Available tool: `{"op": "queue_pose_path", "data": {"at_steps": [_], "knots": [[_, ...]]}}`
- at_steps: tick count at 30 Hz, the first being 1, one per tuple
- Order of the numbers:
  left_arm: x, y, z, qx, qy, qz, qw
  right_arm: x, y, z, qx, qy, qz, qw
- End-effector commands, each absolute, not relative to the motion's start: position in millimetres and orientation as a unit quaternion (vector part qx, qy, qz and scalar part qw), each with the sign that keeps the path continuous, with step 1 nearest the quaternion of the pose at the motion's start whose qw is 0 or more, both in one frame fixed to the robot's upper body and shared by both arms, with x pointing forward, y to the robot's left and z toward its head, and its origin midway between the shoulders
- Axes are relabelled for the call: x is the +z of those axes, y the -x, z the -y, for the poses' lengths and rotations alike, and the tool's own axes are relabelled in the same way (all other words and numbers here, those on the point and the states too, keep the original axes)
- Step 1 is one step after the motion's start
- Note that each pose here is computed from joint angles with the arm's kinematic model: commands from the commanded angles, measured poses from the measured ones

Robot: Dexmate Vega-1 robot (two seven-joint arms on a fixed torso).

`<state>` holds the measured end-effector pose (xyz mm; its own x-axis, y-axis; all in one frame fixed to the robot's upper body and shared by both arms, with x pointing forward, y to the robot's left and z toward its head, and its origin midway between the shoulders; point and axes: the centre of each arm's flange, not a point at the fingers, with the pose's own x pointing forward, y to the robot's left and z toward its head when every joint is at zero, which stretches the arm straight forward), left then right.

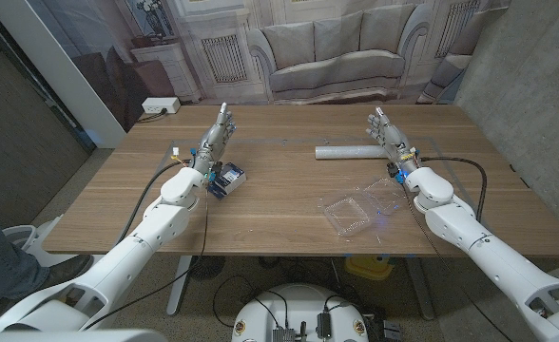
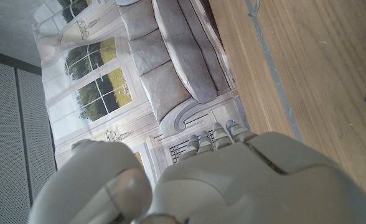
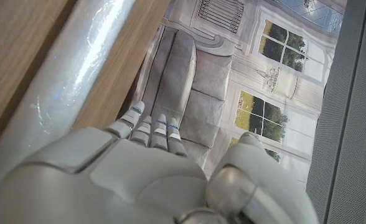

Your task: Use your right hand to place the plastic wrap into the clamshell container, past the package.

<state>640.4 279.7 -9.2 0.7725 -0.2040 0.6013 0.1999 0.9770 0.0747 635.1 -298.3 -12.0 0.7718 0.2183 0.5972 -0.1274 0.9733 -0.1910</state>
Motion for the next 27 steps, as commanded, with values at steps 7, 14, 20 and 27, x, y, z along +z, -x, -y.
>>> {"op": "queue_pose_path", "data": {"at_steps": [7, 14, 20, 27], "knots": [[-7, -637, -277, -0.108, -0.013, 0.318, 0.942, -4, -631, 300, 0.071, 0.115, 0.333, 0.933], [-7, -635, -276, -0.109, -0.015, 0.319, 0.942, -1, -629, 299, 0.064, 0.135, 0.338, 0.929], [-7, -632, -277, -0.107, -0.016, 0.321, 0.941, 2, -627, 299, 0.059, 0.146, 0.339, 0.927], [-8, -628, -278, -0.105, -0.017, 0.323, 0.940, 7, -625, 298, 0.051, 0.173, 0.340, 0.923]]}}
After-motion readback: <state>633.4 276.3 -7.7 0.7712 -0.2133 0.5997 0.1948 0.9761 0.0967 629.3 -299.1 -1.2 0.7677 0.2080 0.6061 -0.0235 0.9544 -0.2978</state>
